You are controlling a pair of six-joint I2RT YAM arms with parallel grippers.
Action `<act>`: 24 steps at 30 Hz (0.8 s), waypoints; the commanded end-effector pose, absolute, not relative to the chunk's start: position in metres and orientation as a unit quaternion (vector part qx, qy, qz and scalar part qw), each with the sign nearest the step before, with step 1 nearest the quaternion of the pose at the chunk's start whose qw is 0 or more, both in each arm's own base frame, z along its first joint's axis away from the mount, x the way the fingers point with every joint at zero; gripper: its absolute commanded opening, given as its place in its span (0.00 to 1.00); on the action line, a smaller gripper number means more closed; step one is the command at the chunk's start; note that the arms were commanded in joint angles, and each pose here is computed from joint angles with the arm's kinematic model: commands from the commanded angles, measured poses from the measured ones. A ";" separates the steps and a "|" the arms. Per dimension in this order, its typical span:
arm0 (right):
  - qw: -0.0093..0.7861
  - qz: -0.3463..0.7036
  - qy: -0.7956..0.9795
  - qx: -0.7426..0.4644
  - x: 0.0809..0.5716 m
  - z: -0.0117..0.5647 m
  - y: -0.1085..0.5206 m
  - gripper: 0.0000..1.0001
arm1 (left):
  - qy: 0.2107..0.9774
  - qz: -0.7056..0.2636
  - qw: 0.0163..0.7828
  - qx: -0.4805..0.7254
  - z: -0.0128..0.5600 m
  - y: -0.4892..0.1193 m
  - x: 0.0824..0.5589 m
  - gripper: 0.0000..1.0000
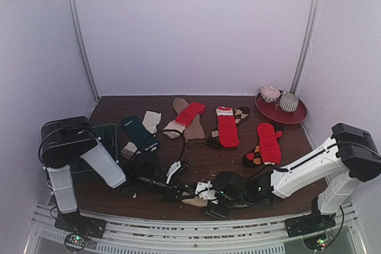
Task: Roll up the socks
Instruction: Roll a pair of socks at the center of the board, then pick up a pair of socks from the center of the board.
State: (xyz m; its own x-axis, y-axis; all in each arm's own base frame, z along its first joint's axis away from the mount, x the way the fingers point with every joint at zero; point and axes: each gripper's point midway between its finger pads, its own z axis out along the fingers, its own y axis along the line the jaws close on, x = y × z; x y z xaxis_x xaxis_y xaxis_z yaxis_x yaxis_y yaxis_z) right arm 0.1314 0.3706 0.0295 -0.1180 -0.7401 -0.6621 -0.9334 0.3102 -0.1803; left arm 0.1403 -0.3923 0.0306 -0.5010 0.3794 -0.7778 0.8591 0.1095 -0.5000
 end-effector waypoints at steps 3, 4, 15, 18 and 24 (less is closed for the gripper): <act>0.314 0.157 0.745 -0.567 0.127 0.013 0.377 0.46 | 0.806 -0.405 0.088 0.423 -0.059 -0.334 0.104 0.00; 0.306 0.160 0.750 -0.564 0.126 0.009 0.375 0.39 | 0.806 -0.404 0.088 0.424 -0.059 -0.334 0.104 0.00; 0.195 0.223 0.801 -0.521 0.096 -0.036 0.340 0.27 | 0.753 -0.412 0.212 0.467 -0.012 -0.359 0.133 0.37; 0.177 0.223 0.807 -0.518 0.091 -0.045 0.331 0.27 | 0.727 -0.408 0.264 0.485 0.012 -0.371 0.147 0.50; 0.170 0.226 0.807 -0.519 0.088 -0.046 0.325 0.26 | 0.681 -0.388 0.365 0.501 0.061 -0.374 0.164 0.66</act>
